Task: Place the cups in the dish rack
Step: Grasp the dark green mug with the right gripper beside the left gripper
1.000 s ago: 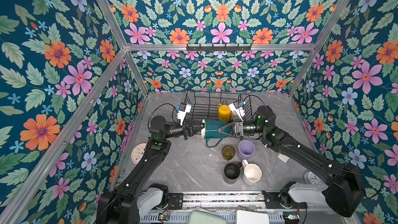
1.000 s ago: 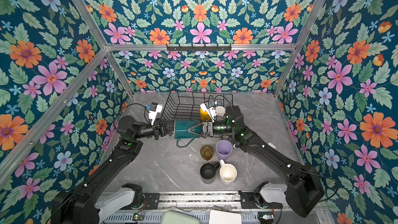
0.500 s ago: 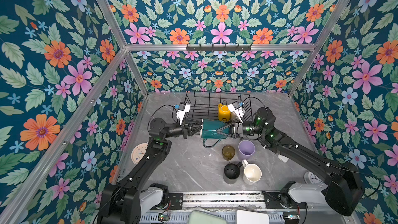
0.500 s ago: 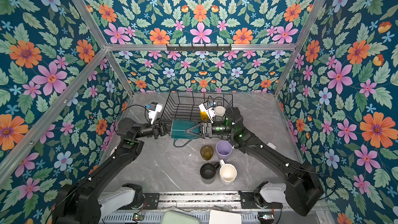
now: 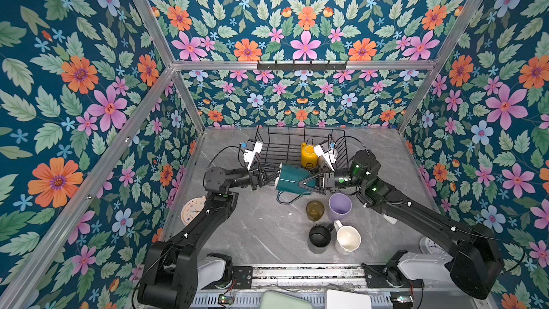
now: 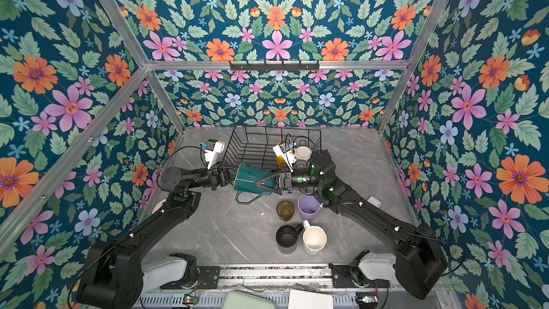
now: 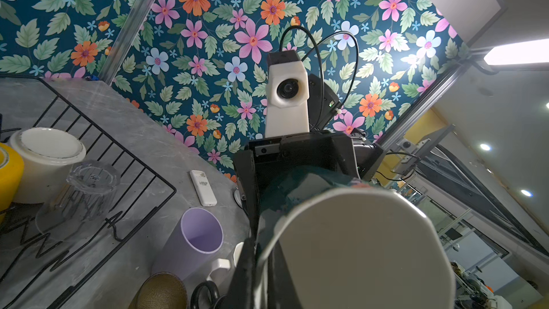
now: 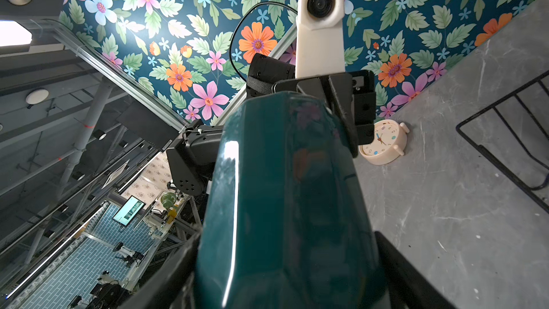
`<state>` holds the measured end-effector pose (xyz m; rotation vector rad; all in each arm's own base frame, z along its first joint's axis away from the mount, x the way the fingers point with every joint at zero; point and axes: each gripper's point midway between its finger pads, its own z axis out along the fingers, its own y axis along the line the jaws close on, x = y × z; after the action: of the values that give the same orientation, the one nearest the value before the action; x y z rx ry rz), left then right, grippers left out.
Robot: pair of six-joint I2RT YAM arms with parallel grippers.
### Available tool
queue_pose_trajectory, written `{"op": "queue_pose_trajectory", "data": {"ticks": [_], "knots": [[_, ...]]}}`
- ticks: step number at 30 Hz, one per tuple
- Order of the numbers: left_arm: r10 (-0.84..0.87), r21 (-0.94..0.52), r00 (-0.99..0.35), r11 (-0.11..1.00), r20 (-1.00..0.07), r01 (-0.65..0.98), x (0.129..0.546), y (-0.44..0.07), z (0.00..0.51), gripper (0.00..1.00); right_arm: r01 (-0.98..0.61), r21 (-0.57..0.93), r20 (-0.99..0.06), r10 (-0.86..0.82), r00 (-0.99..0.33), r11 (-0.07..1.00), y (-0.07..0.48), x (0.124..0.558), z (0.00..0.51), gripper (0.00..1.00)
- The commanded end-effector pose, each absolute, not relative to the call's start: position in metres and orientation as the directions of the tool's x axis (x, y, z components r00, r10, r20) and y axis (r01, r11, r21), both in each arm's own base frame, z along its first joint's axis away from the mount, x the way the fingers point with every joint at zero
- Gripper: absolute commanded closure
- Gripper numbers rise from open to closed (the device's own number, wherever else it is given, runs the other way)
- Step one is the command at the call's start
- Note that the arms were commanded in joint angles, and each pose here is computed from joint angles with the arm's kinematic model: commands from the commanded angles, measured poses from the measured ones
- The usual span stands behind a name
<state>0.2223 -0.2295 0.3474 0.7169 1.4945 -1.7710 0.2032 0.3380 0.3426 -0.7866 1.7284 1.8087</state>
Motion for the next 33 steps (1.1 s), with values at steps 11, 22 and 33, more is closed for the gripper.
{"op": "queue_pose_trajectory", "data": {"ticks": [11, 22, 33], "knots": [[-0.187, -0.512, -0.541, -0.184, -0.82, 0.839, 0.199, -0.226, 0.373, 1.0, -0.702, 0.711, -0.703, 0.013, -0.711, 0.035, 0.342, 0.217, 0.332, 0.21], [-0.239, -0.505, -0.527, -0.151, -0.816, 0.85, 0.208, -0.225, 0.379, 1.0, -0.687, 0.725, -0.688, 0.026, -0.725, 0.048, 0.341, 0.22, 0.33, 0.24], [-0.261, -0.511, -0.498, -0.02, -0.827, 0.859, 0.224, -0.224, 0.37, 1.0, -0.677, 0.734, -0.679, 0.048, -0.733, 0.056, 0.341, 0.224, 0.33, 0.45]]}}
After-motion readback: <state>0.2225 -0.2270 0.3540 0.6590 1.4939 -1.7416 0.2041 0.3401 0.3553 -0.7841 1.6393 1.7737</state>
